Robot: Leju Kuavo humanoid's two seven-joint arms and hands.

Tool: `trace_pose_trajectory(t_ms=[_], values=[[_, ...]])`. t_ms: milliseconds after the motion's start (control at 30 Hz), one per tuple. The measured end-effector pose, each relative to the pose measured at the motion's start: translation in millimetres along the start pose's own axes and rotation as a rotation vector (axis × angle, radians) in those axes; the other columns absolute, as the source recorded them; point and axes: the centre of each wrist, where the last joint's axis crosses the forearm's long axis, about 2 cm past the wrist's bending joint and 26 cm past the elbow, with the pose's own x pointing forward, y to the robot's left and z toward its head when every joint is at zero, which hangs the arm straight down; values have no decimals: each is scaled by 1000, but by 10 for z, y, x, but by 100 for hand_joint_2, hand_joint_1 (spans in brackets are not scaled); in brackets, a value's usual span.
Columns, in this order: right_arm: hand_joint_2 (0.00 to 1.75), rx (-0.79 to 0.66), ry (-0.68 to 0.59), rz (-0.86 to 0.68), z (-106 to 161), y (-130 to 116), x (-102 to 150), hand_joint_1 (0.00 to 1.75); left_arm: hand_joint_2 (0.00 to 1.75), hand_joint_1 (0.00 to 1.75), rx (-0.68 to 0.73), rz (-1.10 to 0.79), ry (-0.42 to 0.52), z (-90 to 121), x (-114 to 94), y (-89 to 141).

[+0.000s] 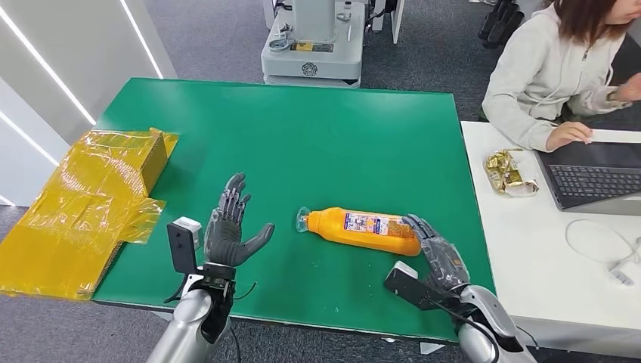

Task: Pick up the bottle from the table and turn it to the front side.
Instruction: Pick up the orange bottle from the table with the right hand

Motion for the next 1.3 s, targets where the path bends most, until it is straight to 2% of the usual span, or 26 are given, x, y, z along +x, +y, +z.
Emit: trace_pose_trajectory(t_ms=[200, 333, 433, 667, 867, 1033, 1300], values=[[175, -82, -64, 44, -101, -70, 45, 0, 175, 0, -12, -13, 23, -18, -91, 38], [175, -153, -139, 77, -277, -159, 141, 0, 175, 0, -16, -30, 26, -32, -123, 52], [175, -149, -165, 57, -442, -215, 253, 0, 175, 0, -18, -38, 28, -53, -137, 60], [175, -6, -126, -13, -846, -368, 409, 0, 175, 0, -48, -36, 38, -96, -171, 39], [175, 181, -38, -23, -1060, -488, 379, 0, 175, 0, -73, -5, 55, -118, -191, 11], [175, 287, 20, 11, -1145, -567, 350, 0, 175, 0, -78, 29, 80, -121, -197, 4], [175, 431, 56, -36, -1147, -674, 247, 0, 175, 0, -76, 71, 99, -101, -202, 32]])
